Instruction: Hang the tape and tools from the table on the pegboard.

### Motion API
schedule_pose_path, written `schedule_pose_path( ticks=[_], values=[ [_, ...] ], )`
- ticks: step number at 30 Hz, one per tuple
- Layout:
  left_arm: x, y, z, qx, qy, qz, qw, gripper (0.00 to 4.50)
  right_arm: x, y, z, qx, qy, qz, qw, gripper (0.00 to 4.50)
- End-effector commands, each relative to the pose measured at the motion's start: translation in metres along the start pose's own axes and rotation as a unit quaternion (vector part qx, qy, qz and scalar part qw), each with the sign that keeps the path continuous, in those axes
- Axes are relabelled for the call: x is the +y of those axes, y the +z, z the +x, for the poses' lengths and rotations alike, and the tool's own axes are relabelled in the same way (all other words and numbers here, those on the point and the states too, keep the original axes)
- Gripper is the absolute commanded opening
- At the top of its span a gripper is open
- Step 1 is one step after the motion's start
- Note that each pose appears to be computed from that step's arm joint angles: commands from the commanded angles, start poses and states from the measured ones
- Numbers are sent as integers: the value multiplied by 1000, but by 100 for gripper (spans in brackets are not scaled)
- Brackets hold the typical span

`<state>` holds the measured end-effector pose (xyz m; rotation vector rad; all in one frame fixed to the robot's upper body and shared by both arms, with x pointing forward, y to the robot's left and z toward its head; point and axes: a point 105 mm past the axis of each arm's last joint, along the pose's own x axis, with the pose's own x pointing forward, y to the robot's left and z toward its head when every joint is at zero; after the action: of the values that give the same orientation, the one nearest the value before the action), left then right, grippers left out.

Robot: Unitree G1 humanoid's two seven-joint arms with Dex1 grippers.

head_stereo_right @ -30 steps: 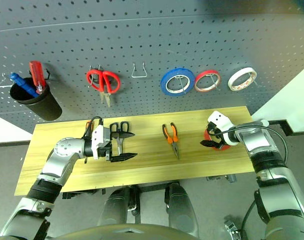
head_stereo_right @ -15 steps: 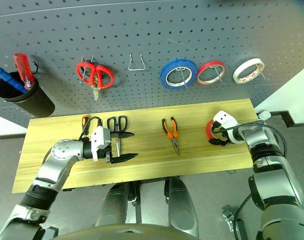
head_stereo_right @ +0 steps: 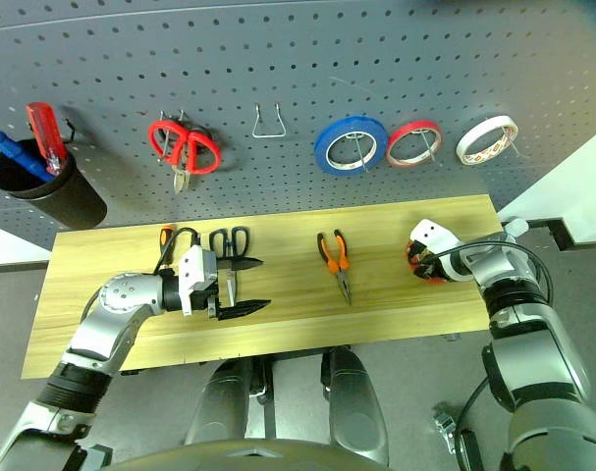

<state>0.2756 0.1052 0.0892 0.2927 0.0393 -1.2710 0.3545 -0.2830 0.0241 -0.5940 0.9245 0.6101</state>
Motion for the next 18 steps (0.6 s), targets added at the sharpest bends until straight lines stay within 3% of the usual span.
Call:
schedule_pose_path(
  ticks=[1,6,10,18],
  values=[
    [-1,8,-3,-13,-1,9,1000,396,25,-21,15,36,46,8,998,69],
    [3,9,-3,-18,0,8,1000,396,20,-11,-1,8,47,13,999,69],
    [6,15,-5,-31,-4,10,999,396,21,1,-36,-47,66,34,996,69],
    [0,39,-18,-92,-21,0,996,396,64,31,-114,-208,81,23,975,69]
  ],
)
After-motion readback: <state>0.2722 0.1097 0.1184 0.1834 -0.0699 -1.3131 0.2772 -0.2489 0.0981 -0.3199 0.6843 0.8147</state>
